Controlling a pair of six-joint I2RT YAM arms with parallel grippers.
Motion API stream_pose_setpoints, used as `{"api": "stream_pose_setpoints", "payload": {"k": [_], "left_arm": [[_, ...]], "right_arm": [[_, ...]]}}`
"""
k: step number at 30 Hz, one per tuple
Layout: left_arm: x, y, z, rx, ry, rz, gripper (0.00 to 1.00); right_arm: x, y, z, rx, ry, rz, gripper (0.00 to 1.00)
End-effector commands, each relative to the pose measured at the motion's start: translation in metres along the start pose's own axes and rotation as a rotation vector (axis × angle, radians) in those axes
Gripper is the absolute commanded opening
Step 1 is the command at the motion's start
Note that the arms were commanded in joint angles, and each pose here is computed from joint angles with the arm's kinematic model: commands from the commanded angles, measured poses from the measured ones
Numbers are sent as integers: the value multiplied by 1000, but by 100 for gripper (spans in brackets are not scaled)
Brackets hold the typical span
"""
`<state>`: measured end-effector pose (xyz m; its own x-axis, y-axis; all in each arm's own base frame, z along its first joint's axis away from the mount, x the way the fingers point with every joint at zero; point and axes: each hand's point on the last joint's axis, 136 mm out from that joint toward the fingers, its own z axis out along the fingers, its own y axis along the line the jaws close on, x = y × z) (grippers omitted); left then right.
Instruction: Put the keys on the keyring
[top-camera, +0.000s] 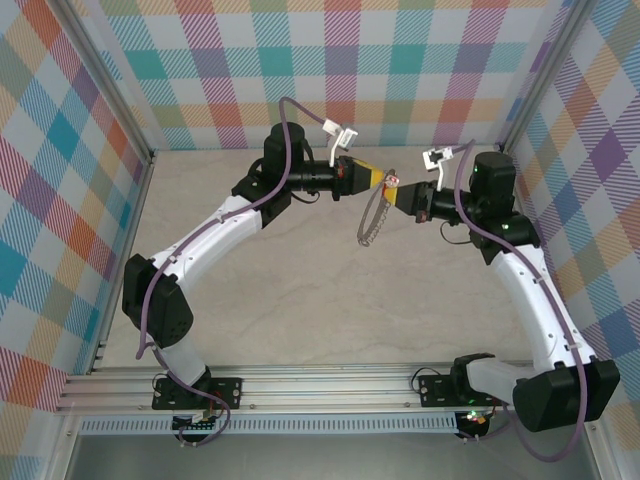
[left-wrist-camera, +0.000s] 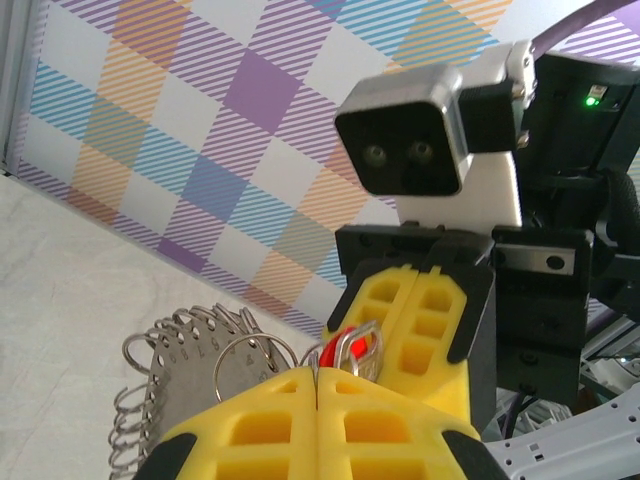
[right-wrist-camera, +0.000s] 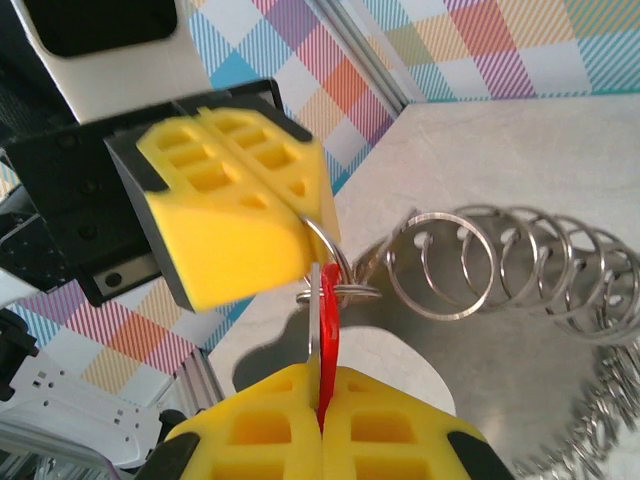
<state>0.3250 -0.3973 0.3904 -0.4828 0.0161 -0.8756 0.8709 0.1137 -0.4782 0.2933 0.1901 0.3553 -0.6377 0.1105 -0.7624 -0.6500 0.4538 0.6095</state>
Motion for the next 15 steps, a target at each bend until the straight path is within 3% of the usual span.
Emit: {"api": "stream_pose_setpoints", "payload": {"k": [1,15], "left_arm": [[-7,-10,0,33,-20,47,0],[-6,-10,1,36,-18,40,0]], "right_arm": [[6,1,-2,-12,-3,7,0],[-13,8,-4,-10,-30,-31,0]]}}
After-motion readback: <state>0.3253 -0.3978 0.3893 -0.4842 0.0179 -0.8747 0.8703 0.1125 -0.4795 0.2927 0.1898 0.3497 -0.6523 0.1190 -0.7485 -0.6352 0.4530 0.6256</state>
